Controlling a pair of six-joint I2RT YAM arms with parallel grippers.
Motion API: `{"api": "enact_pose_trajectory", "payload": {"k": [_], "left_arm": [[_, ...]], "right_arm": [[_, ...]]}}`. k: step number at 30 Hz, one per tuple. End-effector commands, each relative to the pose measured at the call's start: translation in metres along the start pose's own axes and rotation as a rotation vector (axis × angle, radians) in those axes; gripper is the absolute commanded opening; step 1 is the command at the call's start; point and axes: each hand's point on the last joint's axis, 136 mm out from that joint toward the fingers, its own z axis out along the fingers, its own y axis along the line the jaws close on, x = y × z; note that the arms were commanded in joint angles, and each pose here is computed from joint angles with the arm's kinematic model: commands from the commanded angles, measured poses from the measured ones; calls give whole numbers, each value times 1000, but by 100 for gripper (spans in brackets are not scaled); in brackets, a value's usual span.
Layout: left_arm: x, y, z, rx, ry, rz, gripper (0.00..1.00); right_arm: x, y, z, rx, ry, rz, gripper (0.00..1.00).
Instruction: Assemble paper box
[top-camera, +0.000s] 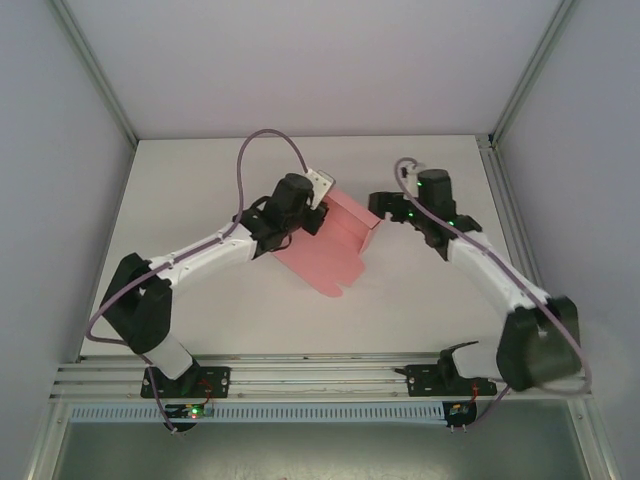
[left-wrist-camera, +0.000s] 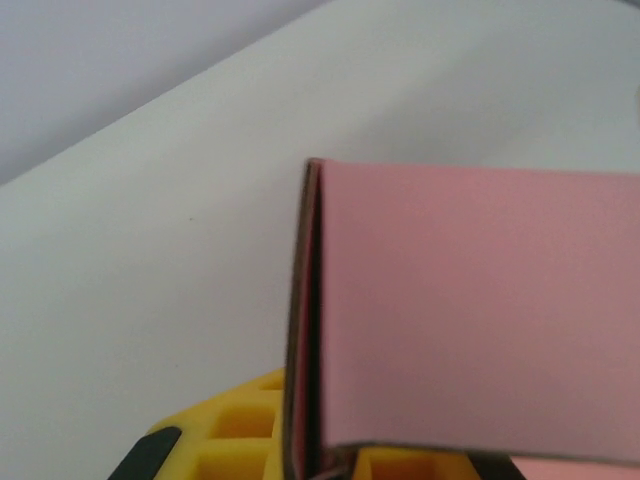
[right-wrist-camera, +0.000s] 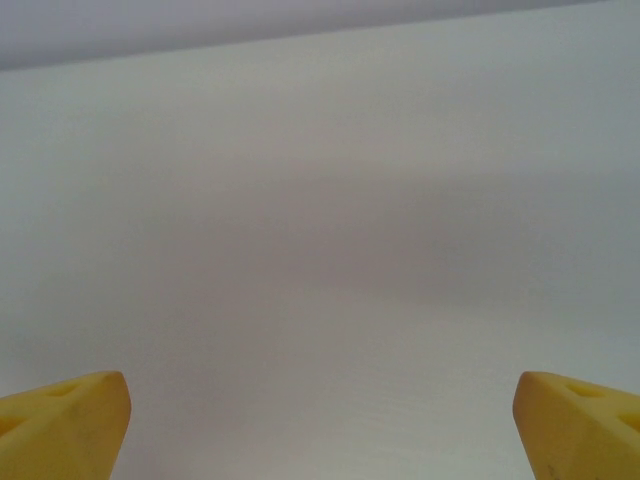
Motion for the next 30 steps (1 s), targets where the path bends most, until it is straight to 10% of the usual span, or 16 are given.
{"api": "enact_pose_trajectory", "payload": {"k": [1, 6, 17, 26, 30], "left_arm": [[13, -20, -28, 190, 51, 483, 0], [62, -43, -50, 509, 305, 896, 0], [117, -76, 38, 550, 487, 1232, 0], [92, -90, 36, 537, 482, 1187, 98], [56, -104, 10, 522, 336, 1166, 100]], "right_arm": [[24, -71, -37, 295, 10, 38, 98], [28, -87, -80, 348, -82, -10, 98], [27, -89, -94, 358, -104, -28, 98], [33, -89, -82, 342, -53, -30, 98], [26, -76, -76, 269, -60, -61, 98]]}}
